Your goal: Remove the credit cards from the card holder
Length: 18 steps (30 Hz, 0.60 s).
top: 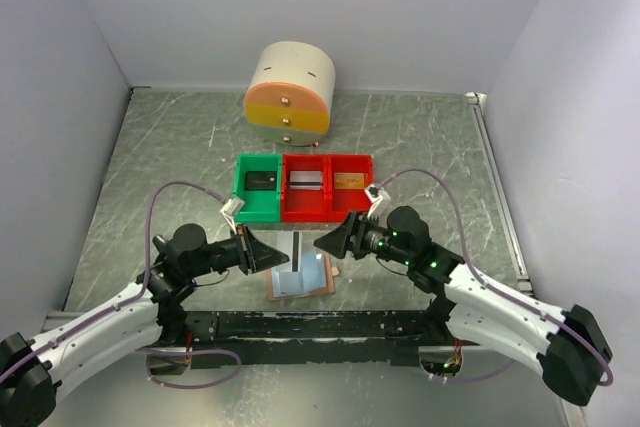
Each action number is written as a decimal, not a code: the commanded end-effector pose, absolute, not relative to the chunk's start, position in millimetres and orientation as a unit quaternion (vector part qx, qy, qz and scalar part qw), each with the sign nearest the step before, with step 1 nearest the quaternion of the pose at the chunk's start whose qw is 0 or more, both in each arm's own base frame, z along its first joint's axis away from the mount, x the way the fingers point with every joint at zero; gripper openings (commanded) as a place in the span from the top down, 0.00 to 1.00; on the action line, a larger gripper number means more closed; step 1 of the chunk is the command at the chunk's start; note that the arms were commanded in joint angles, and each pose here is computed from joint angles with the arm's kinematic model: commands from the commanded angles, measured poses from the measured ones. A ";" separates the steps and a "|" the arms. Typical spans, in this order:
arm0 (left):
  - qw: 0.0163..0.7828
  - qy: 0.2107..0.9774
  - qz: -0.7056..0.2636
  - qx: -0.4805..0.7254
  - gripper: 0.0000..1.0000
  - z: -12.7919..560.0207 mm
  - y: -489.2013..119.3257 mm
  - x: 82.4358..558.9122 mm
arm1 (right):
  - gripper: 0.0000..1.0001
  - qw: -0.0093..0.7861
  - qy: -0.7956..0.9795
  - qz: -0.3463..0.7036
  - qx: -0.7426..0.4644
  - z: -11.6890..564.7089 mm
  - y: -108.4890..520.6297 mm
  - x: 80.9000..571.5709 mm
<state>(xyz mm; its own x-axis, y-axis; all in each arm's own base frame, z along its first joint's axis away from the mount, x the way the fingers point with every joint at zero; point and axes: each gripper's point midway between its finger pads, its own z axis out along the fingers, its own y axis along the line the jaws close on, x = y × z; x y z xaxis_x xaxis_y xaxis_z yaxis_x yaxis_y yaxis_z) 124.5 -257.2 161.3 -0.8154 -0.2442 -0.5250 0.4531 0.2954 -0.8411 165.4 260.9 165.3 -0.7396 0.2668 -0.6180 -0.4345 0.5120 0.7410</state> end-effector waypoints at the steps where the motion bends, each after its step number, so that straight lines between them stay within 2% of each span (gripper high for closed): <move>1: 0.302 0.722 -0.616 0.090 0.93 178.8 -260.7 120.2 | 0.36 0.305 0.759 0.567 -0.092 181.2 286.2 145.0; 9: 0.291 0.695 -0.652 0.084 0.93 184.2 -263.4 113.7 | 0.41 0.288 0.716 0.626 -0.114 198.3 304.3 133.8; 18: 0.284 0.657 -0.693 0.091 0.93 197.4 -264.8 104.9 | 0.60 0.264 0.704 0.651 -0.106 194.4 315.2 132.2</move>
<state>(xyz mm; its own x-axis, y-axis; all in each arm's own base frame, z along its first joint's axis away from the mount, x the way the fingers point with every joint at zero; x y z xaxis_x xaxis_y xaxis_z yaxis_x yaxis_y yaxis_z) 113.3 -266.1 174.0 -0.8430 -0.2514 -0.4756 0.4551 0.1382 -0.8796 138.5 310.8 181.6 -0.8389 0.1848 -0.5120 -0.4731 0.2174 0.8537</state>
